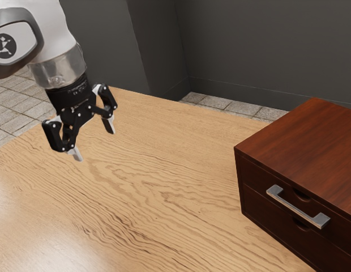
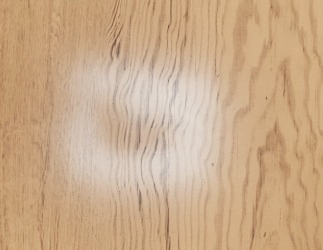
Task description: Pull the drawer handle with one arm to open the drawer
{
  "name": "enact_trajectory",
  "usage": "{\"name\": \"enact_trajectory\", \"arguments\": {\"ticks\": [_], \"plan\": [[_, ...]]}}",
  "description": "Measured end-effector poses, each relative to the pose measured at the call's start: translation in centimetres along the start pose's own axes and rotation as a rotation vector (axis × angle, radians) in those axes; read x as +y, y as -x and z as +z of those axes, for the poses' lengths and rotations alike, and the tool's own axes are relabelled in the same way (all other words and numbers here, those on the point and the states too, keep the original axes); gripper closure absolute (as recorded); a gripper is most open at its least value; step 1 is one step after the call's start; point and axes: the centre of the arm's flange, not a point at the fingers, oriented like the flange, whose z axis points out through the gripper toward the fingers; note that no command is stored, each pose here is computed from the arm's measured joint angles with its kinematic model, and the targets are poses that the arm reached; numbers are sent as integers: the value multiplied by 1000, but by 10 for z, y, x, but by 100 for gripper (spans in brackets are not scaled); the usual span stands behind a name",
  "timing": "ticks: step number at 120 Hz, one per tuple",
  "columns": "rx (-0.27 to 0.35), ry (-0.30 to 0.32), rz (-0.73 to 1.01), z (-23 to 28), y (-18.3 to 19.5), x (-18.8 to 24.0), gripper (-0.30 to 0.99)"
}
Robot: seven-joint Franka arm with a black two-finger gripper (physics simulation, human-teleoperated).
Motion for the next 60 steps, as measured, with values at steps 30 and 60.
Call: {"name": "enact_trajectory", "arguments": {"ticks": [30,60], "plan": [[-8,-48,138,8,78,-10,0],[-55,-31,317,36,184,-11,0]]}}
